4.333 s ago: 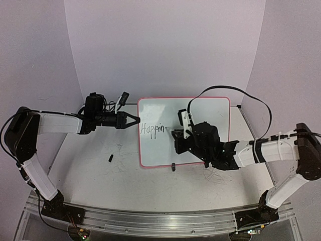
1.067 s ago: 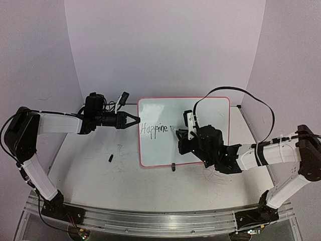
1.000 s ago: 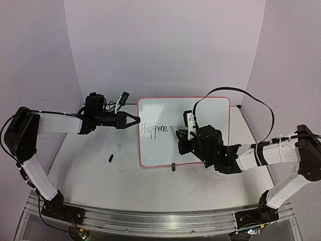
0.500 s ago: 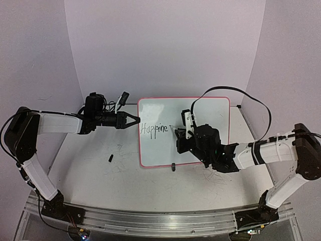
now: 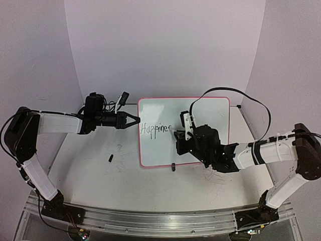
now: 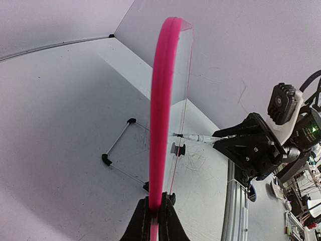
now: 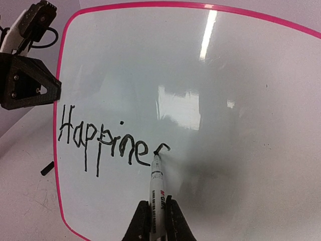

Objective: Write a sentence on the whiteboard

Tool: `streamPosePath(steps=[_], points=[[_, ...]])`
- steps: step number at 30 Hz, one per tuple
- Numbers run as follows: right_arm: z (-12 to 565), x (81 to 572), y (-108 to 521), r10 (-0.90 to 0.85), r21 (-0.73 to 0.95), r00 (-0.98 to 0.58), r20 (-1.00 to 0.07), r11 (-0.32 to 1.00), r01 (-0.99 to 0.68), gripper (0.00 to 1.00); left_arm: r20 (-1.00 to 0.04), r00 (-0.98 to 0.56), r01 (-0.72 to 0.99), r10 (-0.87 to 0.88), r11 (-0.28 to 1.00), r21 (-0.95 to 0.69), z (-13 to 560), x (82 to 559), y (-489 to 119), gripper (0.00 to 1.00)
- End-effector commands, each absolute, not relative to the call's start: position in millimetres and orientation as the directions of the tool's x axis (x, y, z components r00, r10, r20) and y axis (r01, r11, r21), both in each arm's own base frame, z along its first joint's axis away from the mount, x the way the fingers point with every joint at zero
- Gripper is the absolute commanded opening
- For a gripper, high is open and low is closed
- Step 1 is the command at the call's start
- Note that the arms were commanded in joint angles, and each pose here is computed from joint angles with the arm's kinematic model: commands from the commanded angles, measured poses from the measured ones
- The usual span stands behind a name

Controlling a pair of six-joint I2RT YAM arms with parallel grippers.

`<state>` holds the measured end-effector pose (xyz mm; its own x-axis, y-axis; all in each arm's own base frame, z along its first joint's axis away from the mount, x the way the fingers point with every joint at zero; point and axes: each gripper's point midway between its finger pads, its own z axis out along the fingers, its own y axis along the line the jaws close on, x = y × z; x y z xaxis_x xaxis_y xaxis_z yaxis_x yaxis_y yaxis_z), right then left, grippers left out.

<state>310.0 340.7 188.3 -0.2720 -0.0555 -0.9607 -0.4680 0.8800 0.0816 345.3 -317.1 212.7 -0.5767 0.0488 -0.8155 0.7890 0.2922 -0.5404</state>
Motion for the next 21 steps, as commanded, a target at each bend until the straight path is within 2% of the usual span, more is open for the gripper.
streamPosePath(steps=[1,21], points=[[192,314,338,-0.037,0.095,-0.277,-0.960,0.890,-0.446,0.00,-0.855,-0.517,0.841,0.045,0.215,-0.497,238,330,-322,0.00],[183,306,322,-0.034,0.095,-0.301,-0.953,0.911,-0.402,0.00,-0.854,-0.518,0.840,0.045,0.215,-0.498,238,330,-322,0.00]])
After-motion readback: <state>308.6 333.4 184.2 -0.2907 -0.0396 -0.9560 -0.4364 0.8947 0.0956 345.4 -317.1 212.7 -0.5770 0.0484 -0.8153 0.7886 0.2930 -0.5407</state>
